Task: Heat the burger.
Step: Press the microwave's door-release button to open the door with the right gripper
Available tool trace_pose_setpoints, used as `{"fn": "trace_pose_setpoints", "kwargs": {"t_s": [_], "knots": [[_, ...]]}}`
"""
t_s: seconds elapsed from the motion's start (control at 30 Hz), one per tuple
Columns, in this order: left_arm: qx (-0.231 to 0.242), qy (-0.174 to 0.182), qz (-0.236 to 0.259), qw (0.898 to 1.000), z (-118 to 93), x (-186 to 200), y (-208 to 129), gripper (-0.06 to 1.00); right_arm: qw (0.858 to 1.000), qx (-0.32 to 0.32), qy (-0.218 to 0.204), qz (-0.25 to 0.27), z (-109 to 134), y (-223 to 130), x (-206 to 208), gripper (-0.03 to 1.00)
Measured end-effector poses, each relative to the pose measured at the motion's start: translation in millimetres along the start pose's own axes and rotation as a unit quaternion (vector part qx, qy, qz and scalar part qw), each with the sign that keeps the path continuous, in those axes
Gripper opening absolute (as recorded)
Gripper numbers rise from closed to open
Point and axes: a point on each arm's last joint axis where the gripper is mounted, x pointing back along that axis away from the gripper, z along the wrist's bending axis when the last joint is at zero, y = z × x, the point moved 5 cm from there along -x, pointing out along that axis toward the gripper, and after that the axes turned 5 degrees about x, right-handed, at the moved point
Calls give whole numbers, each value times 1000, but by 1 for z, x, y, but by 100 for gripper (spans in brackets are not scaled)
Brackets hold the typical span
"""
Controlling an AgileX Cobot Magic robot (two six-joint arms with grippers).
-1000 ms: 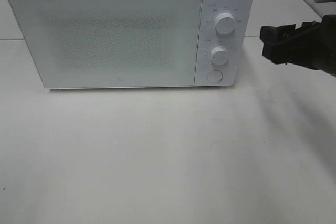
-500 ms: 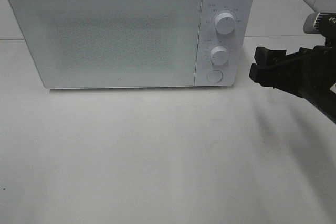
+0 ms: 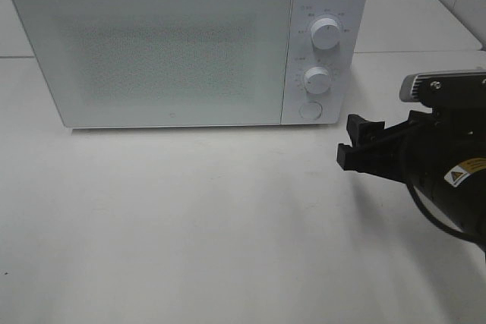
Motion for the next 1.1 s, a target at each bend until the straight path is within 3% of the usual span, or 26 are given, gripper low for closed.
{"fn": "trace_pose_setpoints", "kwargs": {"t_s": [0.27, 0.47, 0.53, 0.57, 0.6, 0.63, 0.7, 0.73, 0.8, 0.83, 0.9, 0.93, 0.97, 1.0, 1.1], "knots": [[0, 0, 0, 1000, 0, 0, 0, 99, 1000, -26, 0, 13, 5, -14, -4, 74], [0, 0, 0, 1000, 0, 0, 0, 99, 992, -124, -2, 12, 5, -14, -4, 74], [0, 0, 0, 1000, 0, 0, 0, 99, 981, -195, -3, 12, 5, -14, -4, 74], [0, 0, 0, 1000, 0, 0, 0, 99, 981, -195, -3, 12, 5, -14, -4, 74], [0, 0, 0, 1000, 0, 0, 0, 99, 969, -246, -4, 12, 5, -14, -4, 74], [0, 0, 0, 1000, 0, 0, 0, 99, 969, -246, -4, 12, 5, -14, -4, 74], [0, 0, 0, 1000, 0, 0, 0, 99, 943, -332, -5, 12, 5, -14, -4, 74], [0, 0, 0, 1000, 0, 0, 0, 99, 943, -332, -5, 12, 5, -14, -4, 74], [0, 0, 0, 1000, 0, 0, 0, 99, 913, -408, -6, 12, 5, -14, -4, 74], [0, 0, 0, 1000, 0, 0, 0, 99, 913, -408, -6, 12, 5, -14, -4, 74], [0, 0, 0, 1000, 0, 0, 0, 99, 864, -504, -7, 11, 5, -14, -4, 73], [0, 0, 0, 1000, 0, 0, 0, 99, 864, -504, -7, 11, 5, -14, -4, 73], [0, 0, 0, 1000, 0, 0, 0, 99, 849, -528, -7, 11, 5, -14, -4, 72], [0, 0, 0, 1000, 0, 0, 0, 99, 821, -571, -8, 11, 5, -14, -4, 69], [0, 0, 0, 1000, 0, 0, 0, 99, 809, -588, -8, 11, 5, -14, -4, 68]]}}
